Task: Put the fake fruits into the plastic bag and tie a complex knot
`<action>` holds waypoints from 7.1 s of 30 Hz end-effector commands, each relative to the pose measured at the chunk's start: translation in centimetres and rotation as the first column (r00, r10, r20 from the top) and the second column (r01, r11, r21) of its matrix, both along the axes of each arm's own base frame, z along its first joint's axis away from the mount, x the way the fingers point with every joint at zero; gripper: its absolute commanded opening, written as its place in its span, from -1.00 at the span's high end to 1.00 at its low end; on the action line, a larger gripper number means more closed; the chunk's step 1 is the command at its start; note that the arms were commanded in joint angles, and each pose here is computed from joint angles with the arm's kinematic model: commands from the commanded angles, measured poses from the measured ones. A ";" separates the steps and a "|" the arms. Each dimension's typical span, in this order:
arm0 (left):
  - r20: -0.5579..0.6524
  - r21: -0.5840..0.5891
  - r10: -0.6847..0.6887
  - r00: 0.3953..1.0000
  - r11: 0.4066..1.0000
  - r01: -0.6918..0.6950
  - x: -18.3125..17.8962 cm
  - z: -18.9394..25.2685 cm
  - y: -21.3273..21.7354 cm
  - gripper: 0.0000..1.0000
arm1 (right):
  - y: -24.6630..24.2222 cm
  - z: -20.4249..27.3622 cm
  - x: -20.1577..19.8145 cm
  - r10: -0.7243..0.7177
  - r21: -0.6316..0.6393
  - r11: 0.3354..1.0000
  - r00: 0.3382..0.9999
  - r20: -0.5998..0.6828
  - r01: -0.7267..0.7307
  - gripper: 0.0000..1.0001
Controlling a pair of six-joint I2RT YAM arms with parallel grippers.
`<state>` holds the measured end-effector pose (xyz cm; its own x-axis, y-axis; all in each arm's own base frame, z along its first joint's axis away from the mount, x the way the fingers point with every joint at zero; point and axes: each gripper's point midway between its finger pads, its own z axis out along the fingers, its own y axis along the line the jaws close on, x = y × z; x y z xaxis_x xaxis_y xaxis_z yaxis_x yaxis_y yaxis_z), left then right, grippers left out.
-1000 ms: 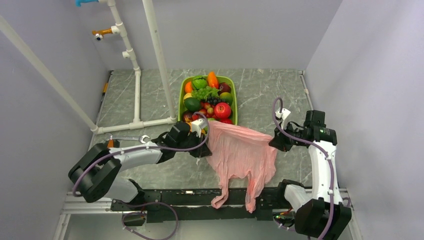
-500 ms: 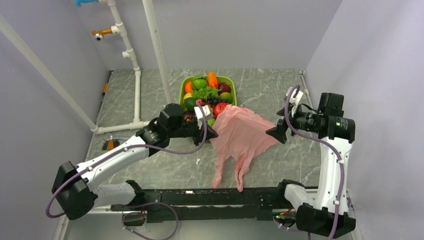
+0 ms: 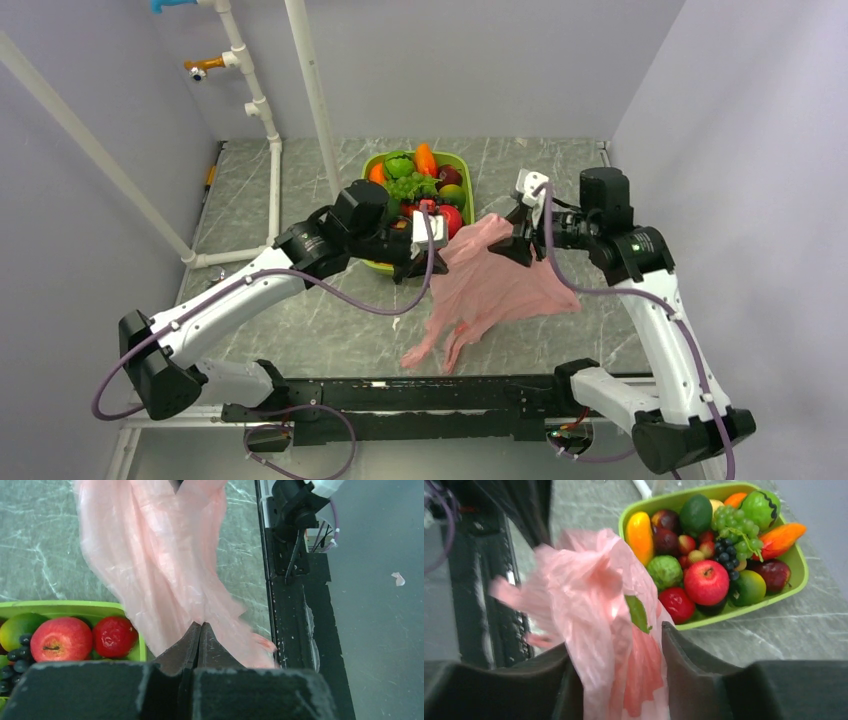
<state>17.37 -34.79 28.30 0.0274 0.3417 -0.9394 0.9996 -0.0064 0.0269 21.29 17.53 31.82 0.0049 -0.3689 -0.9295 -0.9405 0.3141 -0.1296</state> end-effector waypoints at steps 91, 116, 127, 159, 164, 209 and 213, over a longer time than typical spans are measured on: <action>0.458 -0.379 0.542 0.705 0.836 -0.397 5.8 9.0 7.3 1.00 | -6.8 -8.9 1.5 -0.210 0.022 0.947 0.671 -0.711 0.320 1.00; -0.034 -0.265 0.123 0.992 0.956 -0.127 3.2 8.9 5.2 1.00 | -11.5 -7.0 6.7 -0.398 -0.005 0.893 0.783 -0.477 0.451 -0.98; -0.316 -0.250 0.069 0.946 0.956 -0.154 3.2 7.6 1.9 1.00 | -0.4 2.8 4.2 -0.187 0.119 0.975 0.982 0.002 0.186 -0.99; -0.441 -0.297 0.488 0.753 0.713 -0.636 7.4 4.6 19.6 -0.99 | 2.4 4.5 1.1 -0.070 0.316 0.941 0.985 -0.158 0.118 1.00; -0.485 -0.271 0.332 0.809 0.823 -0.499 5.0 1.7 14.4 -0.99 | 2.4 6.7 0.3 -0.036 0.375 0.921 0.983 -0.182 0.103 1.00; 0.149 -0.140 0.231 0.961 0.967 -0.211 -1.4 -2.1 15.7 0.05 | -10.0 3.1 6.1 -0.238 0.271 0.911 0.934 -0.267 0.310 1.00; 0.120 -0.158 0.197 0.973 0.971 -0.177 0.6 2.5 14.4 -0.98 | -6.9 0.9 4.4 -0.163 0.224 0.945 0.939 -0.302 0.237 1.00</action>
<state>16.29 -19.33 26.07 0.0690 0.2471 -0.9665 0.9659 0.2259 0.1267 27.34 8.57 33.89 -0.3686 0.0103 -0.9295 -0.7869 0.5290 0.3179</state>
